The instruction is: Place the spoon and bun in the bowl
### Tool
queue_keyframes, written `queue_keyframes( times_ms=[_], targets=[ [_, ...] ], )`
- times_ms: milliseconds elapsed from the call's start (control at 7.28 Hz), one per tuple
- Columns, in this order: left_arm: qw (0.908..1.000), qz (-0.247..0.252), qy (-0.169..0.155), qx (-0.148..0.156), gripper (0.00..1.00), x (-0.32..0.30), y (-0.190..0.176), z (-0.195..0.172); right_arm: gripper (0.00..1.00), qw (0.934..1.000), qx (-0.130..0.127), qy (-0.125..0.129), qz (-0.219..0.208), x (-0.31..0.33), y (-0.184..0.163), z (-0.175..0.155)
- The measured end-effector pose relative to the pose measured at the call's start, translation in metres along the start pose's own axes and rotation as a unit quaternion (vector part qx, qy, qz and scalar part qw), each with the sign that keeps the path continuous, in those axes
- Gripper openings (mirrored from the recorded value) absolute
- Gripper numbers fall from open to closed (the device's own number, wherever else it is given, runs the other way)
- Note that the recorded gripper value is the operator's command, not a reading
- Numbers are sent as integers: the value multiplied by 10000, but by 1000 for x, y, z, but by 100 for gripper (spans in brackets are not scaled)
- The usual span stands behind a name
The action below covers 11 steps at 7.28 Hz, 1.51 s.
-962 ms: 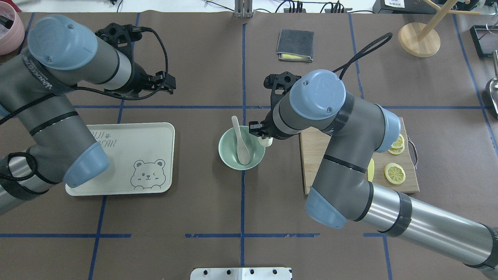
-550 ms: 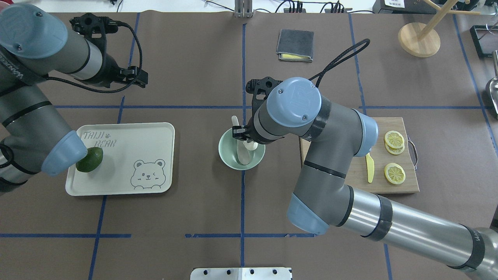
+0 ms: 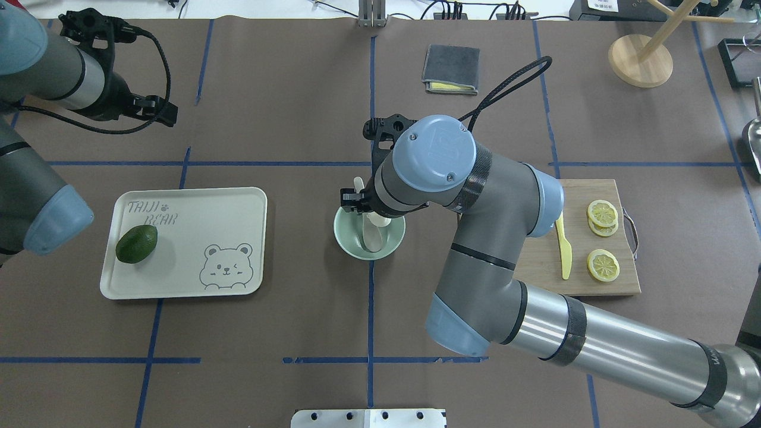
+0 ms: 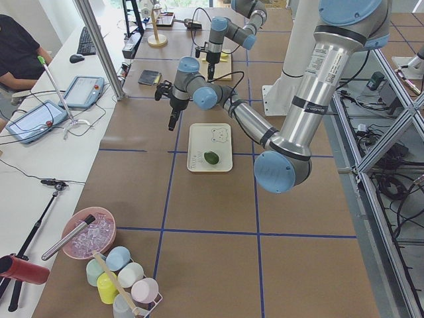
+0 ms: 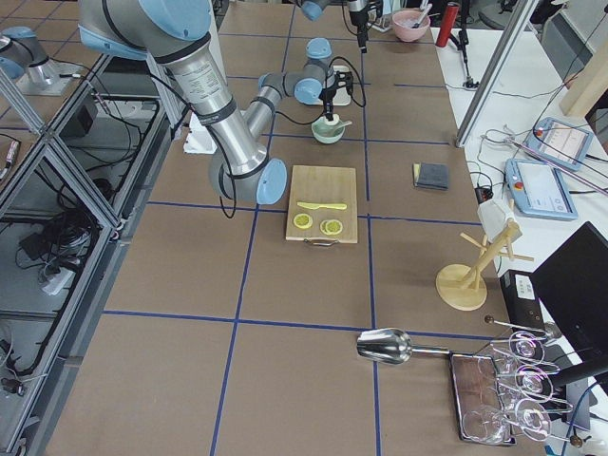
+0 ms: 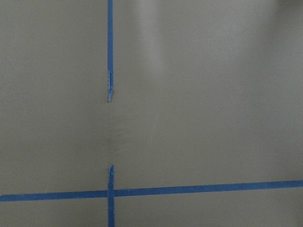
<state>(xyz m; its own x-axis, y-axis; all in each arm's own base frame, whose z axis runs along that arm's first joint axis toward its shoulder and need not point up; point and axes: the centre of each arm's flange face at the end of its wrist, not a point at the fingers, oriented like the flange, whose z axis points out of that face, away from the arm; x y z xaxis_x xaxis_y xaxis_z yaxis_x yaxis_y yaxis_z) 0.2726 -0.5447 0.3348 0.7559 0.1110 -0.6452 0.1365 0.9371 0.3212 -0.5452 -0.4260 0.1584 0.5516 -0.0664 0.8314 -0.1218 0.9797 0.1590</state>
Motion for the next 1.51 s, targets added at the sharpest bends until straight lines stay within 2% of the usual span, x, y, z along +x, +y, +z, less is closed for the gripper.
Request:
queue_keyframes(
  times_ms=[824, 962, 1237, 1374, 1511],
  targets=[
    [9964, 676, -508, -34, 100, -114, -9, -8, 100, 9998, 49, -97, 159, -11, -7, -11],
    [9961, 739, -414, -246, 100, -143, -6, -5, 100, 9998, 45, -59, 183, -1, -17, -15],
    [9929, 900, 36, -776, 100, -223, 12, -4, 100, 9997, -111, 39, 197, 58, -48, -41],
    [9916, 919, 93, -905, 100, -264, 26, -6, 100, 9996, -207, 170, 87, 94, -60, -65],
    [9907, 917, 139, -994, 100, -296, 41, -8, 100, 9987, -278, 418, -51, 125, -67, -89]
  ],
)
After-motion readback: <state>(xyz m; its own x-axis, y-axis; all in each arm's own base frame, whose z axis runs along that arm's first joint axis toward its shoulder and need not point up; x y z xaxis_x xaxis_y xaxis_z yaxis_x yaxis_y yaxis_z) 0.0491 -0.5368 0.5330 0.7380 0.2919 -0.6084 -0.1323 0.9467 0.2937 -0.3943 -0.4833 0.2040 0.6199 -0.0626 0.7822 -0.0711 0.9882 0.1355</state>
